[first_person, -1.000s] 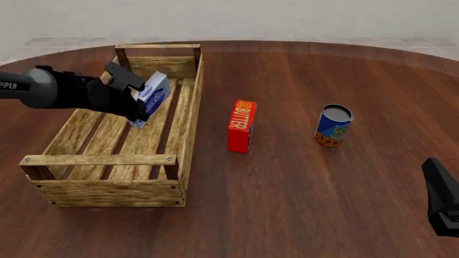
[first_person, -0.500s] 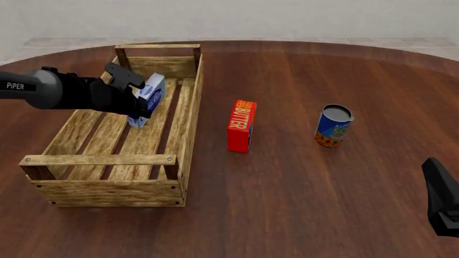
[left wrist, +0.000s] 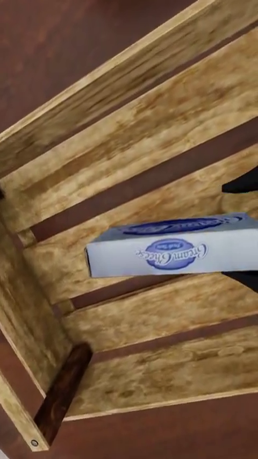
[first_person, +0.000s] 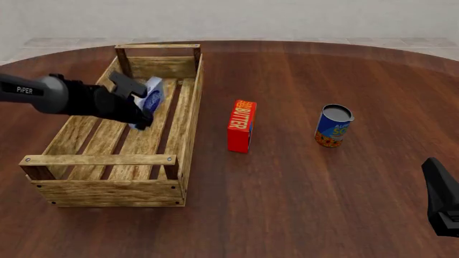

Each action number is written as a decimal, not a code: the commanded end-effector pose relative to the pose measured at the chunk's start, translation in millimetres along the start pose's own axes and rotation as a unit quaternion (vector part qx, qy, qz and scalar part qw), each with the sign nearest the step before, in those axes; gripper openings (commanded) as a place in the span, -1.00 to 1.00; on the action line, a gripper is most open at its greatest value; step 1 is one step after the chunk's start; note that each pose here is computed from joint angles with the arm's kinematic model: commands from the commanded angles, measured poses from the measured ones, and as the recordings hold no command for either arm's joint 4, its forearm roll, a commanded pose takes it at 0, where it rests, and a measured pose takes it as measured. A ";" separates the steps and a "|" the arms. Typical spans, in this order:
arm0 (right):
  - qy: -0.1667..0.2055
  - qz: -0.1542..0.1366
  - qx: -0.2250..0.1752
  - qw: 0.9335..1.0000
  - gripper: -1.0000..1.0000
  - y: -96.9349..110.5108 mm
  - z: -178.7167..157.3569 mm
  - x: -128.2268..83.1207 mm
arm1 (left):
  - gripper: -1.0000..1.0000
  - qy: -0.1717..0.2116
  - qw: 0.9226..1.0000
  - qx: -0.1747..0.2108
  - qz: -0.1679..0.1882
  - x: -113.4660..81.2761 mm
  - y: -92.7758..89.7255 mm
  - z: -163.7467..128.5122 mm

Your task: Pick up the cream cheese and put it in the tray.

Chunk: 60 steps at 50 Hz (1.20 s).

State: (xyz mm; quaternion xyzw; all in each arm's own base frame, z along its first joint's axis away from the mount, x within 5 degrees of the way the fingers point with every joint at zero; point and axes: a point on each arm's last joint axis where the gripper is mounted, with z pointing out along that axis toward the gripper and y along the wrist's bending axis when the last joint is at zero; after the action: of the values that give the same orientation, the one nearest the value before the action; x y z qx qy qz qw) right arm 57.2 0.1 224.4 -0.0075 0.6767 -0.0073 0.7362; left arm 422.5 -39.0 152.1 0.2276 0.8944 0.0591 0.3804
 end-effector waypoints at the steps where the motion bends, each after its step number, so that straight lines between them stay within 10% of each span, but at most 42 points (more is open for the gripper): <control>1: 0.000 0.000 0.000 1.000 1.00 0.0 0.0 0.0 | 1.00 0.021 1.000 0.008 0.021 12.6 -5.1 7.8; 60: 0.002 -0.001 0.001 1.000 1.00 -0.1 0.6 0.3 | 1.00 -0.027 0.999 -0.020 0.023 -12.5 12.1 -37.6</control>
State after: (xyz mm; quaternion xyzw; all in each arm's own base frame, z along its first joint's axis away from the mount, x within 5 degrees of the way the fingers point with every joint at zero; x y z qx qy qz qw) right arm 57.9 0.0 224.1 -0.0074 0.6783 -0.0079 0.7347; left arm 411.2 -32.8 179.0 0.2418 0.8827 0.0752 0.3960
